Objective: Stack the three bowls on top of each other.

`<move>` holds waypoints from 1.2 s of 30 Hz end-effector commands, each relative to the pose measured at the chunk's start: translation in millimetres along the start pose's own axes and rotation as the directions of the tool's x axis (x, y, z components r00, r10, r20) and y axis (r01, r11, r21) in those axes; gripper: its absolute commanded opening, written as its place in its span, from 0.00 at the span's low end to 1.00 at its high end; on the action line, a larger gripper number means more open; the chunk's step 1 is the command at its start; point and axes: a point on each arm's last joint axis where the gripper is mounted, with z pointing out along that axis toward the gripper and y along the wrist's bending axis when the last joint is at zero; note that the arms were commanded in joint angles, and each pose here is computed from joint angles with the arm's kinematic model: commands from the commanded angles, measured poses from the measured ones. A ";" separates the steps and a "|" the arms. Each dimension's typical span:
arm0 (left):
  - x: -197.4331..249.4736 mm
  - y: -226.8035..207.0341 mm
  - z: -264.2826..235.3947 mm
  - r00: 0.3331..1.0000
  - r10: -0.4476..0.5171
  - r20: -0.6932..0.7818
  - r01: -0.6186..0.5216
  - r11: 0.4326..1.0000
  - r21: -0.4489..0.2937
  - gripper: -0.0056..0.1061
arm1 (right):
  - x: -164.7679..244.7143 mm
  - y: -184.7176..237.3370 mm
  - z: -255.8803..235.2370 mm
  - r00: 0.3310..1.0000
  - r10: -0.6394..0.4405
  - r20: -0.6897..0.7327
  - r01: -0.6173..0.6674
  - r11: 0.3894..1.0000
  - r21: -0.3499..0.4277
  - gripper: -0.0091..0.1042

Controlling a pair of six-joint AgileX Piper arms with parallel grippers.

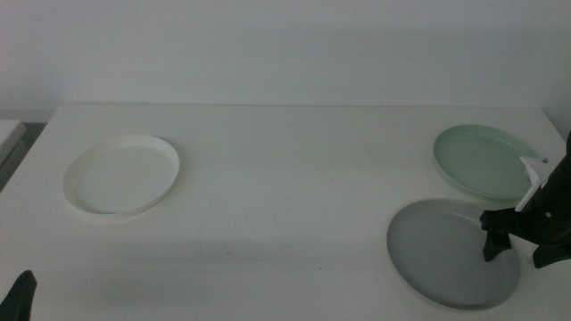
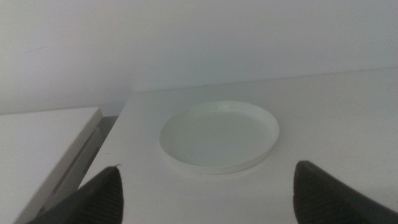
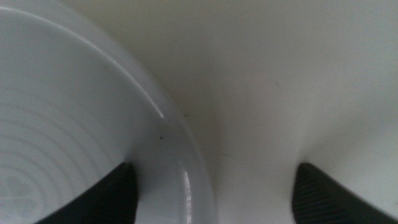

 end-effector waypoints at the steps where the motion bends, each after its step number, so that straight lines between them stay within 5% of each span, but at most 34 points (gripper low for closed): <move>1: -1.3 -0.4 -0.3 1.000 -0.005 0.018 0.004 1.000 0.007 0.89 | -3.0 -2.6 3.7 1.000 0.005 0.004 -0.005 1.000 0.005 0.62; 36: -1.3 -0.4 -0.3 1.000 -0.005 0.018 0.004 1.000 0.007 0.89 | -2.4 -3.2 9.7 1.000 0.003 -0.021 -0.002 1.000 0.009 0.12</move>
